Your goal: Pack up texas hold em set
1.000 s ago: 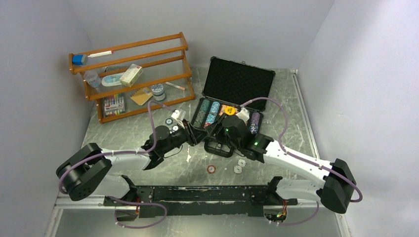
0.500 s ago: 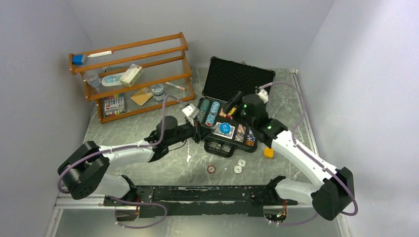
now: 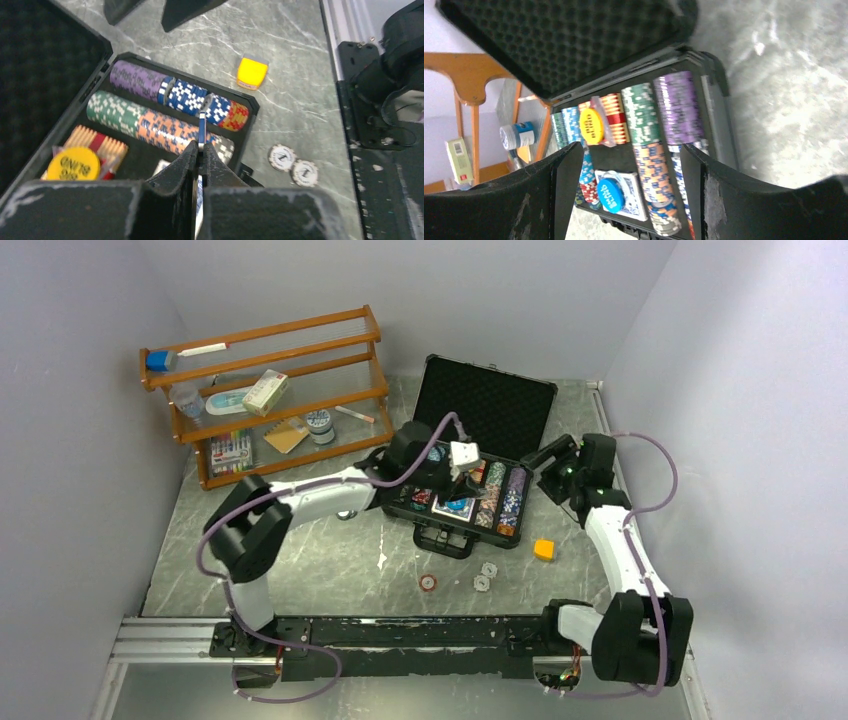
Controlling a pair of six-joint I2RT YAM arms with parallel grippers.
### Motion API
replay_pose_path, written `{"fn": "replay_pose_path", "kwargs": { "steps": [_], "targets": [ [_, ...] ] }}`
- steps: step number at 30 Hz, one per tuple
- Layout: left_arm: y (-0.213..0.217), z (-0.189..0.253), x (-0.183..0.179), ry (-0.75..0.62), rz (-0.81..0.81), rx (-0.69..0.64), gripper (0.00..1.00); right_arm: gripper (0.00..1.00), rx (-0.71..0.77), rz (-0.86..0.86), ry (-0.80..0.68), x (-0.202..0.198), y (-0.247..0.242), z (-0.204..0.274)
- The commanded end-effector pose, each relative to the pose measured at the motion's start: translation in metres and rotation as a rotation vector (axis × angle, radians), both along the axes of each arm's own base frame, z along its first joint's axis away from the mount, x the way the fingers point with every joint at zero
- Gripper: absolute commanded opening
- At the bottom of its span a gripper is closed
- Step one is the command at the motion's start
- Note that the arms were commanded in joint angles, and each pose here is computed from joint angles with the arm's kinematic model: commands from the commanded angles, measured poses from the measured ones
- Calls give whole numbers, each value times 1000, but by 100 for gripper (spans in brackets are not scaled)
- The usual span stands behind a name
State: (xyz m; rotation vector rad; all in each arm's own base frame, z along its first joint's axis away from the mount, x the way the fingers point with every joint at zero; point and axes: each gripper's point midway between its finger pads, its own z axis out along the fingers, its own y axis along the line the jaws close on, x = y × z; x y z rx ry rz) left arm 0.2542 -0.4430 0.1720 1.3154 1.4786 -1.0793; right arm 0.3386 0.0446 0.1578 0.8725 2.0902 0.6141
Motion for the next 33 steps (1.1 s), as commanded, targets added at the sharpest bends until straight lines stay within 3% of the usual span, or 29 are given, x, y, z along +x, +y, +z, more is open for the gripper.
{"fn": "replay_pose_path", "kwargs": {
  "steps": [1,10,14,33],
  "targets": [
    [-26,-13,-5,-130,-215,80,7,74,149,15,19,-9,-8,-9],
    [-60,-50,3,-213,-369,269,7,72,239,-70,61,-21,-45,-32],
    [-71,-52,-4,-251,-402,261,7,72,247,-73,67,-23,-47,-36],
    [-102,-76,4,-325,-314,334,7,71,256,-57,58,-28,-47,-33]
  ]
}}
